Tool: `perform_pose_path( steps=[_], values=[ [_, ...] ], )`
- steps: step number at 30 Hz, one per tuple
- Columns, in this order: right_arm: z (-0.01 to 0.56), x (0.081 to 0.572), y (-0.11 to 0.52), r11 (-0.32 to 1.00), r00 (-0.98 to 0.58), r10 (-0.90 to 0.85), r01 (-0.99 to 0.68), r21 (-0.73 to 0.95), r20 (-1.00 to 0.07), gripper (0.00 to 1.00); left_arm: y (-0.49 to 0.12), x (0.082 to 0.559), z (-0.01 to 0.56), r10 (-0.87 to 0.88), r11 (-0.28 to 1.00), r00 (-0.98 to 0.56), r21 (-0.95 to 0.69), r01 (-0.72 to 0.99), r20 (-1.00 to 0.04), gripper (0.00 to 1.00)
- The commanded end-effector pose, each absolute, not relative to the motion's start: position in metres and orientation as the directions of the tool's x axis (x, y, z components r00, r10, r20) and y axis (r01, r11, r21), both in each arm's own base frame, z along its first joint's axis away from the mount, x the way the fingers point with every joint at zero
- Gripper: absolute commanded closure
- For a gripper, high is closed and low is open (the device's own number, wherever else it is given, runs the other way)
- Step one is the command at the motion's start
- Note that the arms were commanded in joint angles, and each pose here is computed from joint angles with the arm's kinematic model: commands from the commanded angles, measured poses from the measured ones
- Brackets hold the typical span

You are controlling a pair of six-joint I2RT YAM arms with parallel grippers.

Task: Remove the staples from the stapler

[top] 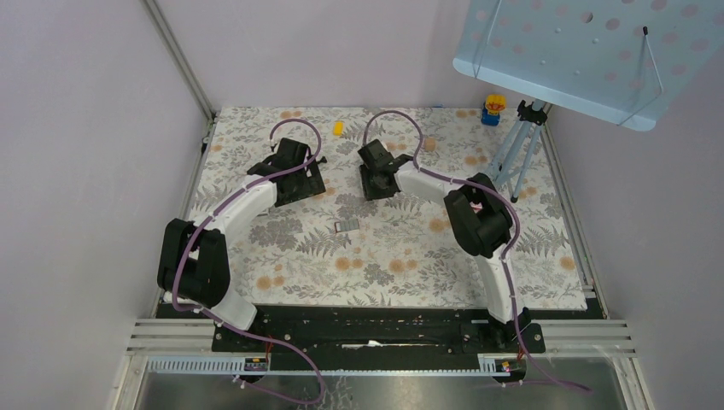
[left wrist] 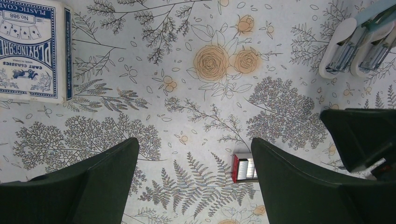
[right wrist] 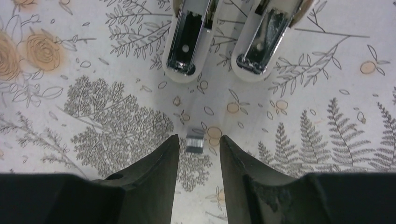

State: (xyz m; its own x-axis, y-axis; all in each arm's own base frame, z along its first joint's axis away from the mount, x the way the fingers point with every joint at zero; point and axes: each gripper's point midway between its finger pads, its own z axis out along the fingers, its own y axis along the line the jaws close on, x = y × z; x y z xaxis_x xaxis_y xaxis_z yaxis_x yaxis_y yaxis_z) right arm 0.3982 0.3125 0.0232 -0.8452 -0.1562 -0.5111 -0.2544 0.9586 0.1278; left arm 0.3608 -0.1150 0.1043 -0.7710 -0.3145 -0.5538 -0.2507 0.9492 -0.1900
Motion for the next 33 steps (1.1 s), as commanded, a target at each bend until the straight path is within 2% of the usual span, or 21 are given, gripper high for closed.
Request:
perform_pose_path(
  steps=[1, 4, 10, 18, 26, 33],
  values=[
    [0.028, 0.42, 0.321, 0.96, -0.818, -0.169, -0.263, 0.097, -0.55, 0.56, -0.116, 0.367, 0.11, -0.312, 0.95, -0.753, -0.211, -0.231, -0.579, 0.05],
    [0.022, 0.425, 0.325, 0.958, -0.818, -0.185, -0.274, 0.086, -0.545, 0.57, -0.116, 0.367, 0.111, -0.312, 0.95, -0.753, -0.212, -0.23, -0.579, 0.05],
    [0.012, 0.422, 0.322, 0.955, -0.83, -0.22, -0.29, 0.06, -0.512, 0.67, -0.115, 0.367, 0.111, -0.308, 0.951, -0.753, -0.206, -0.23, -0.582, 0.05],
    [-0.002, 0.386, 0.31, 0.938, -0.856, -0.278, -0.34, 0.07, -0.435, 0.8, -0.115, 0.367, 0.109, -0.31, 0.95, -0.757, -0.211, -0.229, -0.575, 0.05],
    [-0.004, 0.35, 0.297, 0.929, -0.872, -0.308, -0.362, 0.078, -0.38, 0.83, -0.115, 0.367, 0.108, -0.312, 0.95, -0.76, -0.212, -0.23, -0.57, 0.05],
    [0.004, 0.32, 0.299, 0.903, -0.878, -0.315, -0.394, 0.171, -0.361, 0.83, -0.116, 0.367, 0.107, -0.311, 0.95, -0.762, -0.213, -0.229, -0.568, 0.05]
  ],
)
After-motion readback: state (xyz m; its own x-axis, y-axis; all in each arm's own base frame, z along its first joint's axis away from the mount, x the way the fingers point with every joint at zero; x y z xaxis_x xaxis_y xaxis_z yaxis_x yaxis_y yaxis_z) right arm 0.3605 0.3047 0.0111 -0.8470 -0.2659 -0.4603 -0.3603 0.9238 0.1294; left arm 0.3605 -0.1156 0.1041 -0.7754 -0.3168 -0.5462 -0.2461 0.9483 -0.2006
